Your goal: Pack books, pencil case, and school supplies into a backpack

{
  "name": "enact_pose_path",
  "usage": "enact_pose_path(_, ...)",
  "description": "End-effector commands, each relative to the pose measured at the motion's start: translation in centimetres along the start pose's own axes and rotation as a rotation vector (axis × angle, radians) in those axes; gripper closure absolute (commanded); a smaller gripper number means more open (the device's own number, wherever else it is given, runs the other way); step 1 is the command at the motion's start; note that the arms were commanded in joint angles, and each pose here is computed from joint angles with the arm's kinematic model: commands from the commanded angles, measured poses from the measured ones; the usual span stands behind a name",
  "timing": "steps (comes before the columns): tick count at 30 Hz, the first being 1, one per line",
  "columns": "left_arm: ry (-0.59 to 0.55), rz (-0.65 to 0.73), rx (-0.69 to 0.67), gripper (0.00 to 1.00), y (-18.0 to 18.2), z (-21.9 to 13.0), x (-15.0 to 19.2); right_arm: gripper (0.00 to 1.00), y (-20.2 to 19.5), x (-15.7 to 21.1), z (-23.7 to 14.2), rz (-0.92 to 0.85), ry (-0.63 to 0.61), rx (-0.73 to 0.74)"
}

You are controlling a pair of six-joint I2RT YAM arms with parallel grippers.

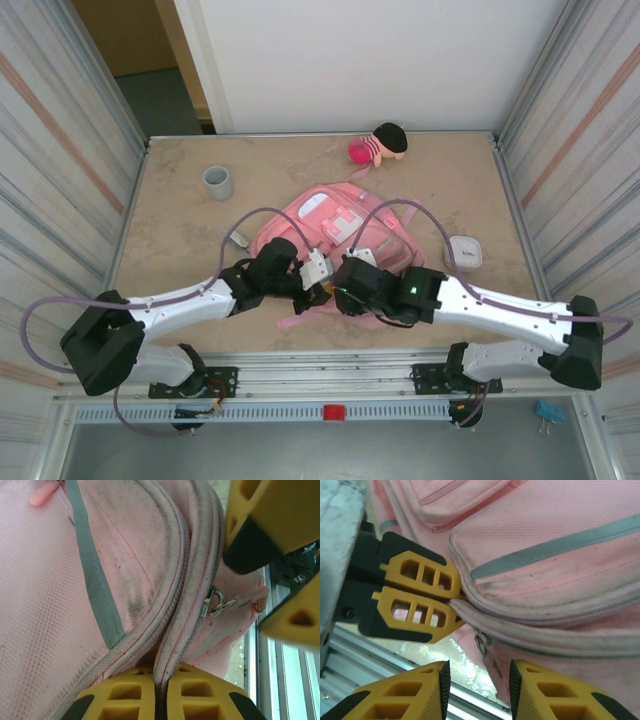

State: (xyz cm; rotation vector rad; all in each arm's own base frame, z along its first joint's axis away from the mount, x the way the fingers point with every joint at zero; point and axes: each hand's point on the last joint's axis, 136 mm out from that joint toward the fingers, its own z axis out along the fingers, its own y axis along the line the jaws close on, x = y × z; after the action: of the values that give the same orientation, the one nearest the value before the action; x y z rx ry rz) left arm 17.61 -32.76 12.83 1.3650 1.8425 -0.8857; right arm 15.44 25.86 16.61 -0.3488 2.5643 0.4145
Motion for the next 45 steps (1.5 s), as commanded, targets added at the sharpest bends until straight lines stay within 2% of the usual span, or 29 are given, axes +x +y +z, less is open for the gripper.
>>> enact_pose_path(1,-0.085,-0.014,0.082,1.00,-1.6,-0.8,-3.1,0.65,-0.1,-0.8,0.0,-0.009,-0.020,0.039)
enact_pose_path(6,-0.102,-0.011,0.083,1.00,-1.7,-1.1,-3.5,0.68,-0.2,-0.4,0.7,-0.007,-0.002,0.060)
enact_pose_path(9,-0.109,-0.009,0.080,1.00,-1.7,-1.2,-3.7,0.76,-1.0,0.0,0.9,0.003,0.009,0.104)
enact_pose_path(13,-0.114,-0.005,0.069,1.00,-1.5,-1.3,-3.8,0.83,-2.7,0.1,0.4,0.009,0.007,0.188)
enact_pose_path(18,-0.107,-0.007,0.039,1.00,-0.9,-1.4,-3.4,1.00,-4.5,0.1,-0.6,0.002,0.004,0.251)
enact_pose_path(23,-0.054,-0.006,-0.001,1.00,-0.2,-1.2,-1.9,1.00,-6.2,-0.6,-2.6,0.008,-0.016,0.269)
enact_pose_path(27,-0.018,-0.006,-0.029,1.00,0.4,-1.0,-0.8,1.00,-6.3,-0.9,-3.6,0.031,-0.020,0.189)
enact_pose_path(31,-0.011,-0.005,-0.038,1.00,0.6,-1.1,-0.4,1.00,-6.7,-0.2,-3.7,0.055,0.014,0.134)
enact_pose_path(37,-0.005,-0.002,-0.051,1.00,0.9,-1.4,-0.3,1.00,-9.7,1.1,-3.5,0.123,0.068,0.187)
enact_pose_path(41,-0.016,-0.023,-0.050,1.00,0.8,-1.7,-0.6,1.00,-9.0,1.1,-3.3,0.138,0.053,0.095)
enact_pose_path(42,-0.025,-0.040,-0.045,0.99,0.6,-1.9,-0.9,1.00,-8.5,1.0,-3.2,0.136,0.049,0.065)
enact_pose_path(44,-0.055,-0.078,-0.026,0.84,0.0,-2.7,-1.7,1.00,-7.6,0.9,-2.9,0.131,0.045,0.013)
enact_pose_path(45,-0.077,-0.099,-0.025,0.73,-0.2,-3.1,-2.1,1.00,-7.2,1.0,-2.7,0.125,0.049,-0.007)
